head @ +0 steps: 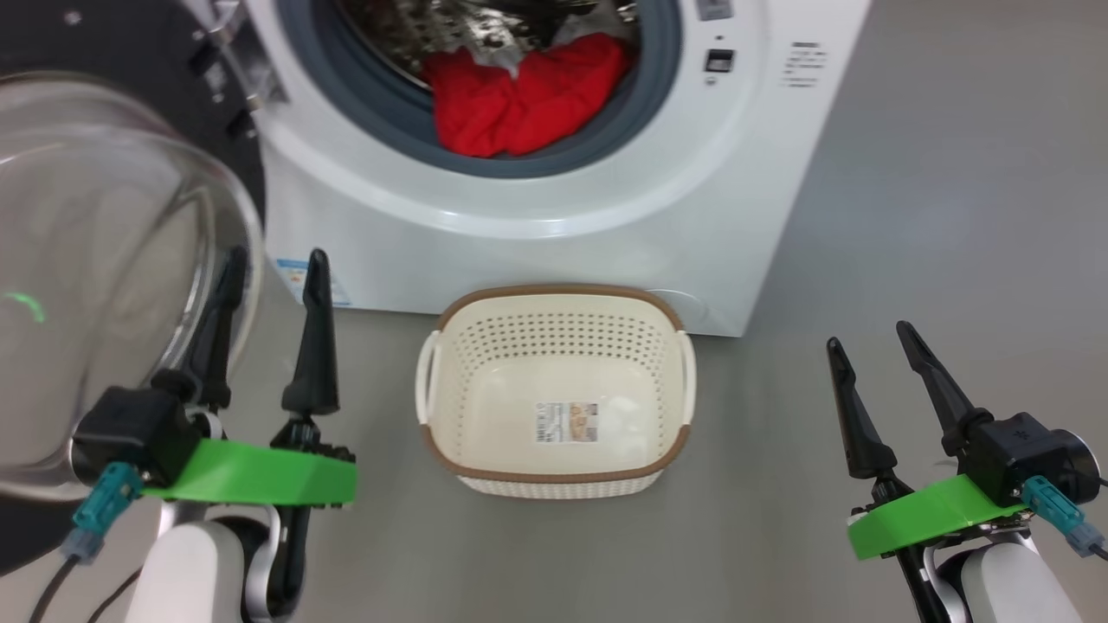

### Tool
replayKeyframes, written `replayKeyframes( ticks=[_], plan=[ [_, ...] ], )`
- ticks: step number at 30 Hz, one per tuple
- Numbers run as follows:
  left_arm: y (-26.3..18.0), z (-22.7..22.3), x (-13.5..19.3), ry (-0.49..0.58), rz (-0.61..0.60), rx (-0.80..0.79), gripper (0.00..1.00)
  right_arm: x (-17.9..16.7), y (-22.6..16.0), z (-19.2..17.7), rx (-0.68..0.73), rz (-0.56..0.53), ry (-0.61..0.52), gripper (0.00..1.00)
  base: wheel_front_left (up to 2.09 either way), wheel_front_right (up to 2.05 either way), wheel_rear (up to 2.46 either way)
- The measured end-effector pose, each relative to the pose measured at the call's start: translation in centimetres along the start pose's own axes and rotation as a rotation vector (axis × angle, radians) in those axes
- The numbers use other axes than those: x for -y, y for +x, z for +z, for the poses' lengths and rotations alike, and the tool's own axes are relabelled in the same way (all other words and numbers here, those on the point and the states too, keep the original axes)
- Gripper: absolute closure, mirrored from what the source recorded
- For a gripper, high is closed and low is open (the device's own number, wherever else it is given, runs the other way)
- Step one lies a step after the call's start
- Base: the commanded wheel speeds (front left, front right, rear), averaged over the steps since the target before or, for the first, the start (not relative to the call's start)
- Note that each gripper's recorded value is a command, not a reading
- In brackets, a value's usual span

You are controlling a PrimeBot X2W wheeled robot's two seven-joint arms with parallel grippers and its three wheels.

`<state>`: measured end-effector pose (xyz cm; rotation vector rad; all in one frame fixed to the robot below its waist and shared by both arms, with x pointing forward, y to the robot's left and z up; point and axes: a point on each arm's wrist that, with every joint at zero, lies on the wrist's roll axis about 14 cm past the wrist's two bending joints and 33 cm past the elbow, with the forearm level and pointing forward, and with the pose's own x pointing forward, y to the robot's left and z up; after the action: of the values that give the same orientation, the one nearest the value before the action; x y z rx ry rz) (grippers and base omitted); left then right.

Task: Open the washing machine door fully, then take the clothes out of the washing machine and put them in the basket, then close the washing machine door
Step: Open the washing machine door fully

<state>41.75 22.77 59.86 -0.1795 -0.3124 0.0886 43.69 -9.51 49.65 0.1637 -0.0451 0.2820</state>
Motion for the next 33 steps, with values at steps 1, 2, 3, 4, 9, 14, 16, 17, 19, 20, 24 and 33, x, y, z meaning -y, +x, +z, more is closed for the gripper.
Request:
replayKeyframes(
  ticks=[1, 2, 3, 4, 9, 14, 16, 17, 19, 20, 24, 33],
  plan=[
    [0.0, -0.3, 0.4, -0.003, -0.013, -0.008, 0.0, 0.5, -0.3, 0.2, 0.004, -0.014, -0.003, 0.0, 0.0, 0.0, 0.0],
    [0.0, -0.8, 0.9, -0.008, -0.026, -0.023, 0.0, 1.0, -0.5, 0.3, 0.007, -0.029, -0.004, 0.0, 0.0, 0.0, 0.0],
    [-0.1, -1.2, 1.3, -0.015, -0.041, -0.034, 0.0, 1.5, -0.8, 0.5, 0.013, -0.044, -0.006, 0.0, 0.0, 0.0, 0.0],
    [-0.2, -1.5, 1.7, -0.021, -0.051, -0.043, 0.0, 1.9, -1.1, 0.8, 0.023, -0.059, -0.006, 0.0, 0.0, 0.0, 0.0],
    [-1.0, -3.3, 2.8, -0.037, -0.086, -0.097, 0.0, 4.0, -2.6, 2.3, 0.059, -0.123, -0.018, 0.0, 0.0, 0.0, 0.0],
    [-2.1, -4.7, 3.9, -0.057, -0.105, -0.137, 0.0, 5.7, -4.2, 4.3, 0.115, -0.181, -0.03, 0.0, 0.0, 0.0, 0.0],
    [-2.6, -5.2, 4.2, -0.059, -0.103, -0.153, 0.0, 6.2, -5.3, 4.4, 0.118, -0.204, -0.027, 0.0, 0.0, 0.0, 0.0],
    [-2.8, -5.3, 4.3, -0.06, -0.104, -0.159, 0.0, 6.4, -5.8, 4.3, 0.115, -0.214, -0.026, 0.0, 0.0, 0.0, 0.0],
    [-3.4, -5.5, 4.5, -0.063, -0.109, -0.168, 0.0, 6.6, -6.8, 4.2, 0.109, -0.227, -0.026, 0.0, 0.0, 0.0, 0.0],
    [-3.6, -5.5, 4.5, -0.065, -0.109, -0.17, 0.0, 6.6, -7.2, 4.1, 0.108, -0.231, -0.026, 0.0, 0.0, 0.0, 0.0],
    [-4.5, -5.6, 4.8, -0.071, -0.113, -0.175, 0.0, 6.8, -8.5, 4.5, 0.116, -0.251, -0.028, 0.0, 0.0, 0.0, 0.0],
    [-6.1, -5.3, 4.4, -0.042, -0.118, -0.182, 0.0, 6.9, -10.7, 4.9, 0.129, -0.273, -0.027, 0.0, 0.0, 0.0, 0.0]
  ],
)
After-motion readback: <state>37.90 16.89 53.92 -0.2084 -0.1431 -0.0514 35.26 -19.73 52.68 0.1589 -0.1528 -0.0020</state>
